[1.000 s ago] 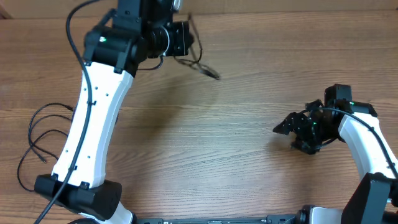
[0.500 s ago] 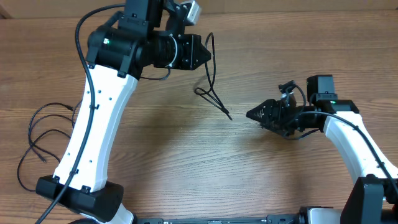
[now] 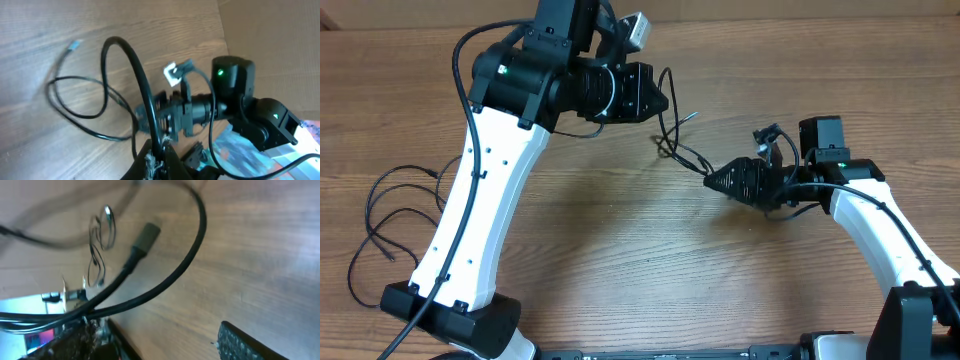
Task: Untangle cables
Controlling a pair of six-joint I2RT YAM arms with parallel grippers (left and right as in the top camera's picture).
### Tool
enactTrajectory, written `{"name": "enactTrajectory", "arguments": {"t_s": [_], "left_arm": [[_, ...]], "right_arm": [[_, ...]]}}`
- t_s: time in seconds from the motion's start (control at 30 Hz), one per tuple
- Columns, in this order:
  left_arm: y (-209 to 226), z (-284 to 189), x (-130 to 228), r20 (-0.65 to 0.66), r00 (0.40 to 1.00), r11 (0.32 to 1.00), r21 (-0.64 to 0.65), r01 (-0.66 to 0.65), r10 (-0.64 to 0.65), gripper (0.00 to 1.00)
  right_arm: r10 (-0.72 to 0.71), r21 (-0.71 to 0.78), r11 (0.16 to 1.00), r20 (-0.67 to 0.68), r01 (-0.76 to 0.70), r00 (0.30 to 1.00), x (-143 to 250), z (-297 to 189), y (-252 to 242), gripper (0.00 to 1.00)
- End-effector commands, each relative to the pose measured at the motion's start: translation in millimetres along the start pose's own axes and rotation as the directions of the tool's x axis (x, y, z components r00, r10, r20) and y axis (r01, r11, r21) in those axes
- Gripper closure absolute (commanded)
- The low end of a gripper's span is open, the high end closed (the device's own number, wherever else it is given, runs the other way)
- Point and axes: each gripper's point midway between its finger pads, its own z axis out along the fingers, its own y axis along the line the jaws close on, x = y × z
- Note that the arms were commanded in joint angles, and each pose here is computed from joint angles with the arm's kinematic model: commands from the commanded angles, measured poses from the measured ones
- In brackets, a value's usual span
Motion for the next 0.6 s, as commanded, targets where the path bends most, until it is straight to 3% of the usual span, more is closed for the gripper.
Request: {"name": "enactTrajectory", "arguments": {"t_s": [0.0, 0.13, 0.23, 0.57], "left_arm": [[-7, -3, 7, -0.024, 0.998, 0.998, 0.018, 0.064, -0.064, 0.96], [-10, -3, 9, -0.034, 0.997, 0.997, 0.037, 0.068, -0.067, 0.96], [-13, -3, 5, -0.020, 0.998, 0.997, 0.048, 0.055, -0.054, 0.96], [-38, -7, -26, 0.098, 0.994, 0.985, 0.157, -0.070, 0.055, 0.96]], "right_arm": [[0.024, -0.037, 0.999, 0.067, -0.021, 0.997, -21, -5, 16, 0.24], [0.169, -0.100, 0.983, 0.133, -0.157, 0.976, -45, -7, 29, 0.25], [0.173, -0.139, 0.978, 0.101, -0.158, 0.980, -41, -2, 41, 0.26], [0.107, -0.082, 0.989, -0.177, -0.123, 0.978, 40, 42, 65, 0.23]]}}
